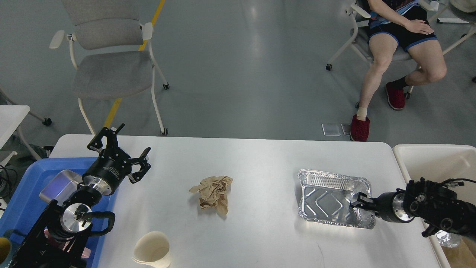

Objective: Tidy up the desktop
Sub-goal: 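Grasp the foil tray edge with the right gripper and lift it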

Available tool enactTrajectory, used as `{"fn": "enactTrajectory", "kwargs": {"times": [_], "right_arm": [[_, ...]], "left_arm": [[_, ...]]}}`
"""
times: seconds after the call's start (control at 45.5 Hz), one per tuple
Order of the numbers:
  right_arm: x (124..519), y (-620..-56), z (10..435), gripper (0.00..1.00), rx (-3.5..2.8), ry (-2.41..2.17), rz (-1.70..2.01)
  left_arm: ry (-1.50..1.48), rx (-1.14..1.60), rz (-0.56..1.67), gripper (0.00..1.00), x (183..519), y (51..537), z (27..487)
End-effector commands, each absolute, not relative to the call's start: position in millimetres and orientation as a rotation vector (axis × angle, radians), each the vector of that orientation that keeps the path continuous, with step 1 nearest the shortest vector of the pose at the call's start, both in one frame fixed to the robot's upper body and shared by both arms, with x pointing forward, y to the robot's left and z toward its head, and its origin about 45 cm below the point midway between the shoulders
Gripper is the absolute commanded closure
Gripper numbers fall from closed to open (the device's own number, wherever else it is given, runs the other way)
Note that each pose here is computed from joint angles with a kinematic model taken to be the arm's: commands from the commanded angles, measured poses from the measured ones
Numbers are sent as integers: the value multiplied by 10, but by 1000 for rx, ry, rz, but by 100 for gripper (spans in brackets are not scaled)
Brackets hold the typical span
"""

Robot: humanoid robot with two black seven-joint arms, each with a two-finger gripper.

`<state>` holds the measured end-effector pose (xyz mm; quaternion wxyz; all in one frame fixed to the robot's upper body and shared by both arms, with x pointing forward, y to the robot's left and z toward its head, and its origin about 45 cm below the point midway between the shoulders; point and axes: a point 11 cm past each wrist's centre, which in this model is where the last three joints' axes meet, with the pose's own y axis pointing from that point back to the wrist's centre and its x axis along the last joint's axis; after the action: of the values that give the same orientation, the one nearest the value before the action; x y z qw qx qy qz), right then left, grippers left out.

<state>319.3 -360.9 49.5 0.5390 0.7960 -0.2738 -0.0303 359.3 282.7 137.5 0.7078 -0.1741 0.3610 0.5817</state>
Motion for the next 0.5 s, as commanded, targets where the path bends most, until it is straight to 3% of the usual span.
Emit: {"fn": "enactTrajectory", "kwargs": {"times": [0.0, 0.285, 0.483], "right_arm": [[3216, -3558, 531, 100, 1909, -643, -62], [3219, -3328, 830, 100, 1987, -535, 55], [3444, -3173, 1348, 100, 2041, -524, 189]], "left_arm": [[802, -387, 1293, 3, 3593, 2830, 1375], [801, -384, 1300, 3, 3594, 2849, 1375], [801, -377, 1304, 3, 3584, 2867, 1364]]}}
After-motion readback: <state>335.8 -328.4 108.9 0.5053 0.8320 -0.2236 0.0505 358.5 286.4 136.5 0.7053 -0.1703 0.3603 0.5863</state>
